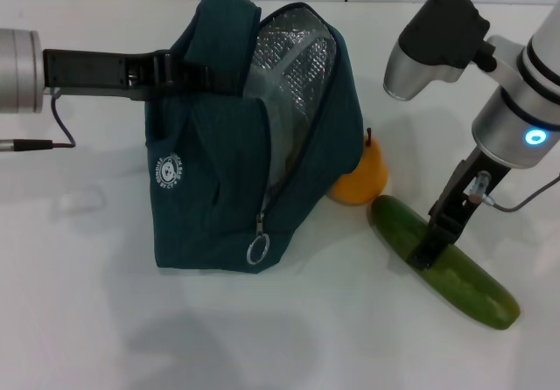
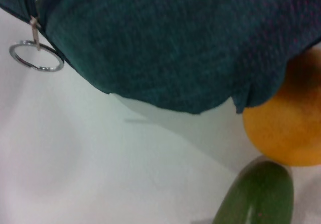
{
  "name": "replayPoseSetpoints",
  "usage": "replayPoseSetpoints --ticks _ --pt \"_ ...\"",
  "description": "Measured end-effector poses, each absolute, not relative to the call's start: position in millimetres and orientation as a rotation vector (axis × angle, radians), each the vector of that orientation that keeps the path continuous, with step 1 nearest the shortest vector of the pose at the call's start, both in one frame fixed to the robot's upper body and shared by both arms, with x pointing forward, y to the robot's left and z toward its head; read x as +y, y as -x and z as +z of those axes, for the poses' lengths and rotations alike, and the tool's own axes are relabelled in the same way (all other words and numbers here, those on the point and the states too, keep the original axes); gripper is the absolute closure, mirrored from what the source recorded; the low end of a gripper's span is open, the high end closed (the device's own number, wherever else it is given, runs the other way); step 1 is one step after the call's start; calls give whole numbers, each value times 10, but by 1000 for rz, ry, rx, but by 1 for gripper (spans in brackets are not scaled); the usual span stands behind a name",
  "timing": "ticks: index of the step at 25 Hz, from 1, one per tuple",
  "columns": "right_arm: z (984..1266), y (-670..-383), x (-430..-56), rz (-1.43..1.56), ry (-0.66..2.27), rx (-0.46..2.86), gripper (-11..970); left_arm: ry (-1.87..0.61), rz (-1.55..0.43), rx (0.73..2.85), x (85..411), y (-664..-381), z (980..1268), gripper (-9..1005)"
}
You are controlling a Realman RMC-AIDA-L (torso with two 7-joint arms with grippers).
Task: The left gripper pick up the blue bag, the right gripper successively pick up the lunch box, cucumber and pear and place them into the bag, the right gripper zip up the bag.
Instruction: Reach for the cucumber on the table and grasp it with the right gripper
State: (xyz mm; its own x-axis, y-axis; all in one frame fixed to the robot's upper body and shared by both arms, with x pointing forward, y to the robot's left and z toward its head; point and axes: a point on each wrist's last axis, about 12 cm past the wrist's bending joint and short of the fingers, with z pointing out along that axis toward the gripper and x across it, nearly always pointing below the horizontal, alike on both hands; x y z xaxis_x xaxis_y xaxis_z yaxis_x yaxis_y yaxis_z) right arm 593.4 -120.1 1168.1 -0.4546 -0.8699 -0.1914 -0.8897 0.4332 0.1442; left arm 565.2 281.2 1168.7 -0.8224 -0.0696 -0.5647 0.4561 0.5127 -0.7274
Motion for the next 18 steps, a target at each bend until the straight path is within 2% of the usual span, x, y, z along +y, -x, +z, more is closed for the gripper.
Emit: replayPoseSetpoints --ticks 16,18 --pt "11577 -5925 -1188 300 1600 2596 126 -315 -1292 2213 2817 -5646 11693 964" --pt "11571 -5927 -1192 297 1597 2599 163 -314 -1297 2209 2816 -5645 11693 964"
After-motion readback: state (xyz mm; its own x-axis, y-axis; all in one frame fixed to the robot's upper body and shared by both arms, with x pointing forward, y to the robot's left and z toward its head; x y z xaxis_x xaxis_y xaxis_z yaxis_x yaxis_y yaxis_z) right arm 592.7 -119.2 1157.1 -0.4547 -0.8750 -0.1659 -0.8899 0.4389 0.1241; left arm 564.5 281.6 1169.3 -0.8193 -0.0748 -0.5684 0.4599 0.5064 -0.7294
